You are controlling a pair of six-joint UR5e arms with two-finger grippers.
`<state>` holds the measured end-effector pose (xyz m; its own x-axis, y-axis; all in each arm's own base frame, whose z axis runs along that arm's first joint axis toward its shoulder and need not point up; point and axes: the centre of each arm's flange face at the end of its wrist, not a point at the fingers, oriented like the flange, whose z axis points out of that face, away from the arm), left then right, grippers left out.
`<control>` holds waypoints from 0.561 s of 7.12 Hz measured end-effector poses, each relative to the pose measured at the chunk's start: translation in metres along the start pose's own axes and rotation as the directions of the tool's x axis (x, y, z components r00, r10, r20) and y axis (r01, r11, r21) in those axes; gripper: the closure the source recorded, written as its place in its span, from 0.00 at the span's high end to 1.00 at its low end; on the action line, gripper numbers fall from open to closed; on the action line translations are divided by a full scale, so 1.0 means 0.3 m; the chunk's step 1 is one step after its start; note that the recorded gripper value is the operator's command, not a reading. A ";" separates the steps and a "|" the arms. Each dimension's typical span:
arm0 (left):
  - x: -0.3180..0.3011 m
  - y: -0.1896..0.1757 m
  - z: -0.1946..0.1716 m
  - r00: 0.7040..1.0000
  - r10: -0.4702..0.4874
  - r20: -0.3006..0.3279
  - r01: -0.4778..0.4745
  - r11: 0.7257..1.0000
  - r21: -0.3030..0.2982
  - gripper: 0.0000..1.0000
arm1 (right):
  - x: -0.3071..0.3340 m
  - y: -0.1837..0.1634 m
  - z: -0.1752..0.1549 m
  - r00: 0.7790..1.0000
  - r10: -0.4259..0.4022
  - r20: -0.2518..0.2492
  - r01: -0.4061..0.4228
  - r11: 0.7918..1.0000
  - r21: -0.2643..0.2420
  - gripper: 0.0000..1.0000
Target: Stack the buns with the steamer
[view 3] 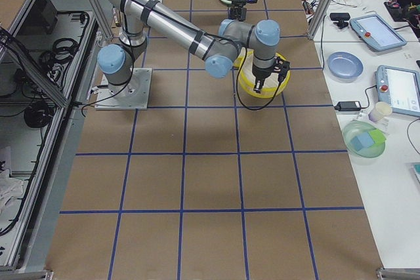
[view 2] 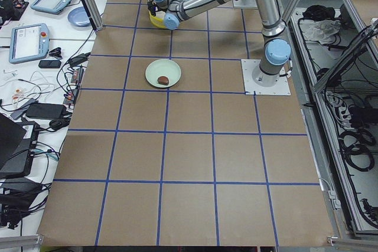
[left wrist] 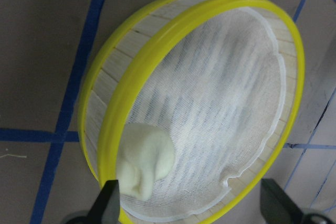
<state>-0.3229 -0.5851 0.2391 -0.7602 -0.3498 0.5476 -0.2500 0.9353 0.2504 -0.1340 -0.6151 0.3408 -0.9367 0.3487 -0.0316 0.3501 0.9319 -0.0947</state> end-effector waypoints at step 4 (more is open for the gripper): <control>0.029 -0.082 -0.321 0.987 0.137 0.086 -0.147 0.980 0.133 1.00 | -0.287 0.164 -0.038 0.998 -0.055 -0.023 0.055 0.998 -0.005 0.00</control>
<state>-0.2655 -0.6163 0.3147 -0.8361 -0.2128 0.5056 -0.2131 0.9753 0.0582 -0.0361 -0.5981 0.3503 -0.9541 0.2994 -0.0037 0.2984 0.9501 -0.0910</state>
